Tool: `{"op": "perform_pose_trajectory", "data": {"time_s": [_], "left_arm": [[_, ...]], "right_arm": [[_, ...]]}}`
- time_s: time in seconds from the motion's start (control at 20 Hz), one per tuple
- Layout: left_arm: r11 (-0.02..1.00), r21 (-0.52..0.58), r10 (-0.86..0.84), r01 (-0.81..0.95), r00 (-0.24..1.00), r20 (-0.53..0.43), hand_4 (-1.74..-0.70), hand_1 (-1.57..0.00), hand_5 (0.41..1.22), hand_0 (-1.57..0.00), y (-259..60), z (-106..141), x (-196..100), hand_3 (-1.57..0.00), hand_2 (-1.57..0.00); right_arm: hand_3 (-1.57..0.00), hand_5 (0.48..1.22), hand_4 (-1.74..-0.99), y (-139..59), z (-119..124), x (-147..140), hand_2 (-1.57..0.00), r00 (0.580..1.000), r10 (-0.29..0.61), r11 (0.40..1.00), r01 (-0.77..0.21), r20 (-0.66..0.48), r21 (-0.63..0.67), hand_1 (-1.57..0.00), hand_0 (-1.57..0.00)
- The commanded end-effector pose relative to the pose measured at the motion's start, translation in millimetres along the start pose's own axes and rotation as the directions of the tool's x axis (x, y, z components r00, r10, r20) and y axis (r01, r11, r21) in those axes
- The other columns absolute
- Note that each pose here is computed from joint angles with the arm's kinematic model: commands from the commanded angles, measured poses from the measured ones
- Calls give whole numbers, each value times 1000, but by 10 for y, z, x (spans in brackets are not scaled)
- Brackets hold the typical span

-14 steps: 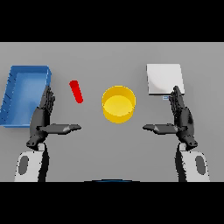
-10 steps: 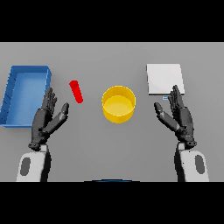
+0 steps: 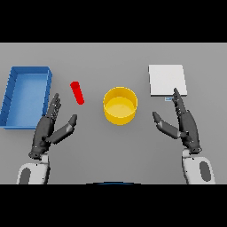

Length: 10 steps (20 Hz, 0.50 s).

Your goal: Pick up the red beaker and tilt it to pour out 1 green nut into yellow bowl. Pick up the yellow bowl and place it on the metallic measuring scale.

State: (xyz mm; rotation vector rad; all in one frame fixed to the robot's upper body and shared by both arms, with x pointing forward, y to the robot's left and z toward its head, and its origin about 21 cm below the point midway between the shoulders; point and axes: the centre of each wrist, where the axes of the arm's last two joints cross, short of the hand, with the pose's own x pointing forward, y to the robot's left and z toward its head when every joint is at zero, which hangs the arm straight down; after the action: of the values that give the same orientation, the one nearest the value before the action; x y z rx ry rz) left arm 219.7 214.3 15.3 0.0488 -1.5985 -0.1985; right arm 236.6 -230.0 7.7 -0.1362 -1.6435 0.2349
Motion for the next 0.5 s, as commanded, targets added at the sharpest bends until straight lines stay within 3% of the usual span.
{"op": "perform_pose_trajectory", "data": {"time_s": [0.0, 0.2, 0.45], "left_arm": [[1000, -6, -3, 3, 1000, -8, -1179, 1, 657, 1, -10, 6, -9, 1, 1], [1000, -8, 1, -1, 999, -40, -1183, 1, 658, 1, -75, -79, -36, 1, 1], [1000, 9, -29, 30, 997, -73, -1211, 1, 664, 1, -50, -382, -157, 1, 1]], "right_arm": [[1, 590, -1225, -42, 0, 7, 1, 1000, -24, 1000, 24, -1, 0, 1, 1], [1, 618, -1284, -21, -1, -8, 1, 998, -56, 998, 55, 17, 24, 1, 1], [1, 623, -1295, -59, -45, 27, 1, 998, -55, 998, 54, 37, 35, 1, 1]]}}
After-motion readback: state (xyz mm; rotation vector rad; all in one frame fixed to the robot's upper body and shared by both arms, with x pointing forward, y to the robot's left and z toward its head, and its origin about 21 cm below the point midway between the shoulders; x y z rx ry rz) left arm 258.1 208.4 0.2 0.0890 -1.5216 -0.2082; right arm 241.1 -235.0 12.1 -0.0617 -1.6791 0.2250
